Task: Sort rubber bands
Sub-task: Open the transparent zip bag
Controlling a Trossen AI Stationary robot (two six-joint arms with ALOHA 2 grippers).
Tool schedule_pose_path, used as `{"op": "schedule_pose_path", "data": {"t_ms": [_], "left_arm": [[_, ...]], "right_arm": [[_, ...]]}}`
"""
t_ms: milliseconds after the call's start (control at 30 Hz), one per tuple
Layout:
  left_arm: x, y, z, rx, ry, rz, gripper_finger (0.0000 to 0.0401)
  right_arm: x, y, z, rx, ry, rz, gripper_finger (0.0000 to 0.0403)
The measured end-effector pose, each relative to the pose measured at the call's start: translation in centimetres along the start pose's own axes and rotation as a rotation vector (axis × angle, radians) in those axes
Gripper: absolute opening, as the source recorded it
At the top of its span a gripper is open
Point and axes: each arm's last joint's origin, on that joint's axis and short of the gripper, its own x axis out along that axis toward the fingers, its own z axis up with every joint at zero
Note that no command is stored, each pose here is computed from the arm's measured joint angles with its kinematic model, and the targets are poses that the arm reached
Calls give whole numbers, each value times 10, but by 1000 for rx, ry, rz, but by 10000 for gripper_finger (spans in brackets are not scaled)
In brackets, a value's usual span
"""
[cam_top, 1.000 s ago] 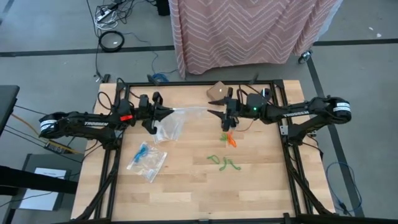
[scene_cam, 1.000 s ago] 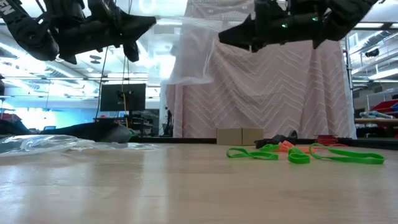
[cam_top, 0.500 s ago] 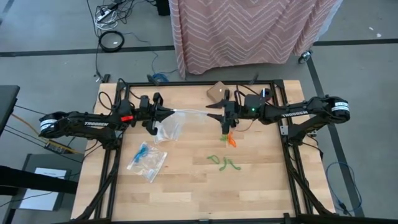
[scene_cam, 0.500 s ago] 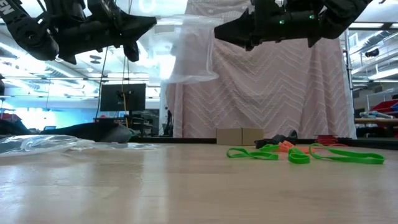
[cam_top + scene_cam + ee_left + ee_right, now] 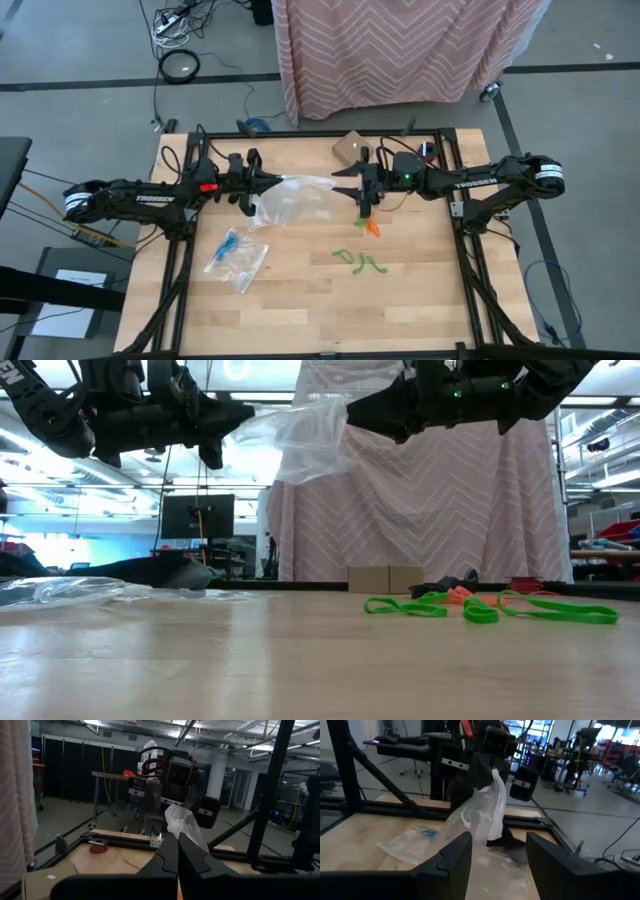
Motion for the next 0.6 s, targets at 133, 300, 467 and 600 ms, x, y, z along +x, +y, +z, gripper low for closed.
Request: {"op": "schedule_pose_path", "data": {"t_ms": [133, 300, 467, 600], "left_arm": [[0, 0, 1, 32, -7, -1, 1], [0, 1, 1, 79, -15, 26, 1], [0, 1, 2, 86, -16, 27, 1], [0, 1, 2, 85, -17, 27, 1]], "right_arm": [[-1, -4, -10, 69, 103, -7, 178], [-5, -10, -22, 174, 220, -7, 178], [-4, -13, -15, 153, 140, 21, 178], [-4, -16, -12, 104, 109, -16, 178]]}}
